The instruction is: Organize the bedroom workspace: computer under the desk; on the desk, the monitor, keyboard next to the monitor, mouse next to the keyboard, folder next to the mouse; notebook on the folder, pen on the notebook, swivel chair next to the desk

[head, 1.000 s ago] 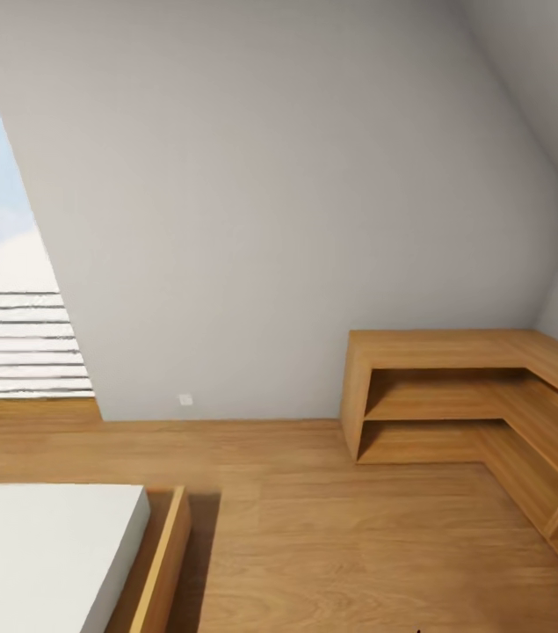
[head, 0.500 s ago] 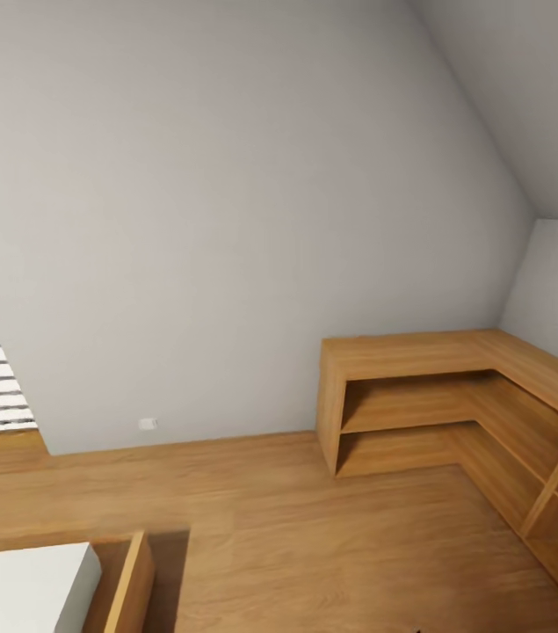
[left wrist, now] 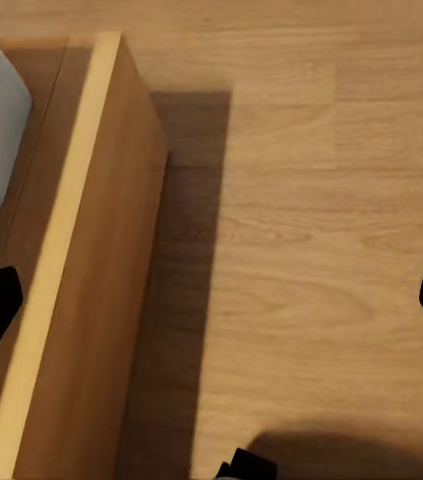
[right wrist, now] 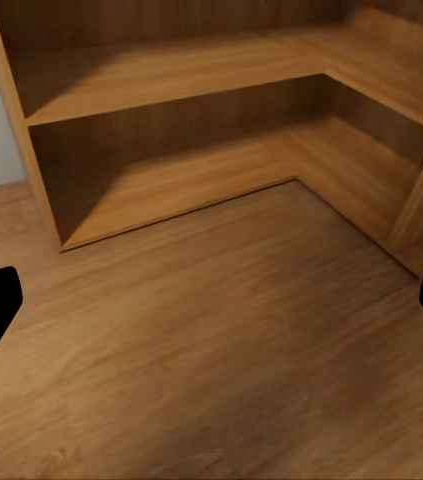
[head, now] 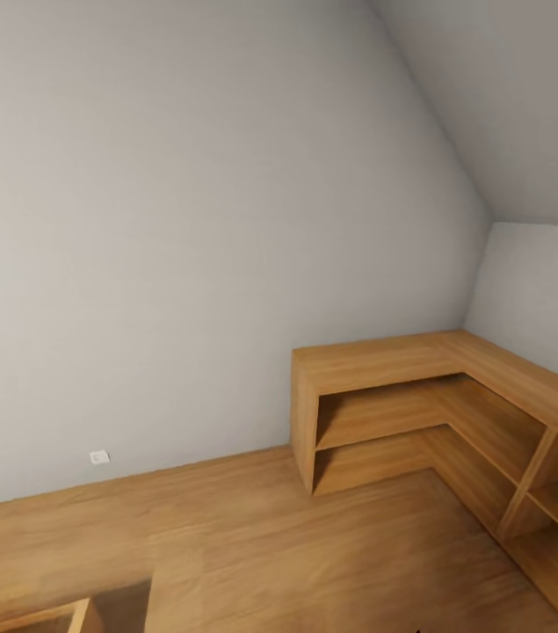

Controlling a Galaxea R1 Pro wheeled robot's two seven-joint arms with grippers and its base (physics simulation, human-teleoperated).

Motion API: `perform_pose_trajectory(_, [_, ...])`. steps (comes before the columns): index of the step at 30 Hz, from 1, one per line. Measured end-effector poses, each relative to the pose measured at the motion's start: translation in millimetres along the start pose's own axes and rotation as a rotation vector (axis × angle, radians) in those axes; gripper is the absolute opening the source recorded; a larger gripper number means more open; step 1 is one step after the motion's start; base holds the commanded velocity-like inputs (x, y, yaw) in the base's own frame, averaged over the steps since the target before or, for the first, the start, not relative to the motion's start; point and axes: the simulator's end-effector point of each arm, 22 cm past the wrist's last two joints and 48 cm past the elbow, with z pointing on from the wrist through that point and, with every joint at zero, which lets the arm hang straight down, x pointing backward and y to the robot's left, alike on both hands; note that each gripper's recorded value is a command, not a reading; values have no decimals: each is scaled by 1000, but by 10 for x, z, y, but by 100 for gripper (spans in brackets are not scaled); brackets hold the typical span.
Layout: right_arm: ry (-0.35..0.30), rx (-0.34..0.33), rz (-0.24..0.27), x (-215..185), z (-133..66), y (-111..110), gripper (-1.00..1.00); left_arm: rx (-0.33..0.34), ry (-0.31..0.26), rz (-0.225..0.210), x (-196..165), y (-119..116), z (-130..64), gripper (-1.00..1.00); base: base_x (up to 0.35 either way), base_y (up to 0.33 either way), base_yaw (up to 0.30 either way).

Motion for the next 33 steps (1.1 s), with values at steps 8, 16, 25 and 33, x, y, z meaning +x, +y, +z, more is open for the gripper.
perform_pose_trajectory(8, [-5,0,1,-21,6,0,100,1,-5,-2,-19,-4,4,100,326,0,-234])
perform_pose_trajectory(16, [-11,0,2,-42,12,-2,100,1,-10,-4,-38,-8,8,100,326,0,-239])
perform_pose_trajectory(25, [-16,0,4,-66,18,-1,100,2,-16,-6,-59,-13,12,100,326,17,-261])
perform_pose_trajectory(33, [-21,-1,5,-84,25,3,100,-1,-21,-13,-81,-8,18,100,122,33,-268])
